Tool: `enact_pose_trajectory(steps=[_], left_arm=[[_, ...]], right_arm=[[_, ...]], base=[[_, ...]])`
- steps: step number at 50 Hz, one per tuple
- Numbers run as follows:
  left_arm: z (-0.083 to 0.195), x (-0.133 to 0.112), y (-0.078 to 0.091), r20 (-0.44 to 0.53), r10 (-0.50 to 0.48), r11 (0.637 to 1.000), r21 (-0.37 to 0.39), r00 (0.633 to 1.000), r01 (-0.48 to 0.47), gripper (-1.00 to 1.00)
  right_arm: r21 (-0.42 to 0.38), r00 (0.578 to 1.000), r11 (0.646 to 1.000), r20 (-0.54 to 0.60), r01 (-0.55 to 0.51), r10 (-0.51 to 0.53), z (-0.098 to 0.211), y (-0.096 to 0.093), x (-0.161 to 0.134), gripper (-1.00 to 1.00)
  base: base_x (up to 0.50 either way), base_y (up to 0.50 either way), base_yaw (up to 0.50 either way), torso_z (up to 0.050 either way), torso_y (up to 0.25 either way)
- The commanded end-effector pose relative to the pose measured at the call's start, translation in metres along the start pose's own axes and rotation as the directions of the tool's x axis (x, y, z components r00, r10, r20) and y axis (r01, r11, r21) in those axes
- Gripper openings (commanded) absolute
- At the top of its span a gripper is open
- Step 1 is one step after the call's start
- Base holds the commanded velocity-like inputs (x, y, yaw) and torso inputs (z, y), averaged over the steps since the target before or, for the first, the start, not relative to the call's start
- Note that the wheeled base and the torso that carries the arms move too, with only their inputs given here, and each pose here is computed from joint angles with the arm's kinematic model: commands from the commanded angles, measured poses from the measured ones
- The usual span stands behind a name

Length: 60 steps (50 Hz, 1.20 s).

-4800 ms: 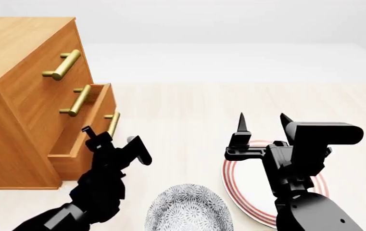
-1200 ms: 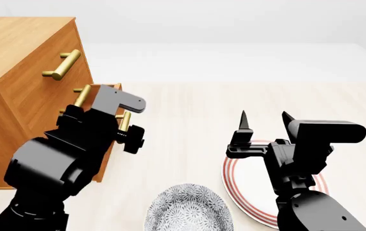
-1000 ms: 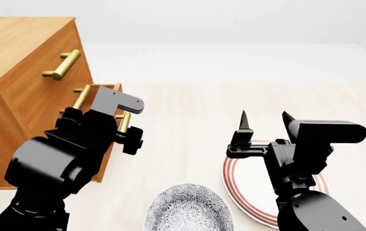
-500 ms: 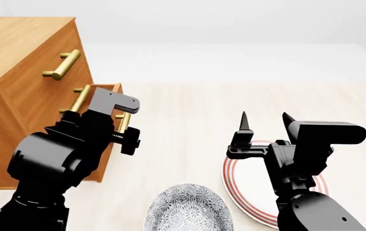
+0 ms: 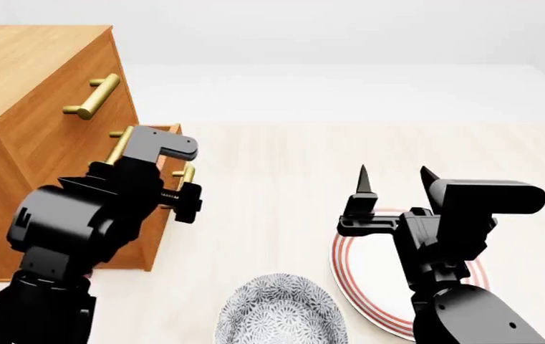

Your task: Open the bottom drawer of the cabinet.

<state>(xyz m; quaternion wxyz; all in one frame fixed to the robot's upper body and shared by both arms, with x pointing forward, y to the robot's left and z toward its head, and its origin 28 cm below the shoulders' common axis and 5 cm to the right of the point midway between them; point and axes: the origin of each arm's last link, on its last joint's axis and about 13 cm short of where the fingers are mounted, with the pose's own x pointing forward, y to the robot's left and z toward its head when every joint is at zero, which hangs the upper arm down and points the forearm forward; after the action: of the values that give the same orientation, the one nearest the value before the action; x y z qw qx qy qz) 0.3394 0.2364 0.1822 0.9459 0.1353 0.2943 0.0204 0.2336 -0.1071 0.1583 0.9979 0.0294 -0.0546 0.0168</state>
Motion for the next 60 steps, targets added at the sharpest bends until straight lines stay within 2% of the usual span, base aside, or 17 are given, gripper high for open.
enact_pose_trajectory(steps=[1, 21, 60], left_arm=[[0.0, 0.005, 0.004, -0.007, -0.011, 1.0, -0.017, 1.0, 0.011, 1.0], [-0.007, 0.011, 0.006, -0.036, -0.064, 0.995, -0.073, 0.997, 0.061, 1.0], [-0.024, 0.026, 0.004, -0.099, -0.059, 0.995, -0.09, 0.993, 0.051, 1.0]], right_arm=[[0.0, 1.0, 1.0, 0.0, 0.0, 0.0, 0.0, 0.0, 0.0, 1.0], [0.0, 1.0, 1.0, -0.002, -0.001, 0.001, -0.001, 0.0, 0.0, 1.0], [0.001, 1.0, 1.0, 0.0, -0.001, 0.001, 0.0, 0.0, 0.0, 1.0]], base=[[0.0, 0.0, 0.0, 0.0, 0.0], [0.0, 0.0, 0.0, 0.0, 0.0], [0.0, 0.0, 0.0, 0.0, 0.0]])
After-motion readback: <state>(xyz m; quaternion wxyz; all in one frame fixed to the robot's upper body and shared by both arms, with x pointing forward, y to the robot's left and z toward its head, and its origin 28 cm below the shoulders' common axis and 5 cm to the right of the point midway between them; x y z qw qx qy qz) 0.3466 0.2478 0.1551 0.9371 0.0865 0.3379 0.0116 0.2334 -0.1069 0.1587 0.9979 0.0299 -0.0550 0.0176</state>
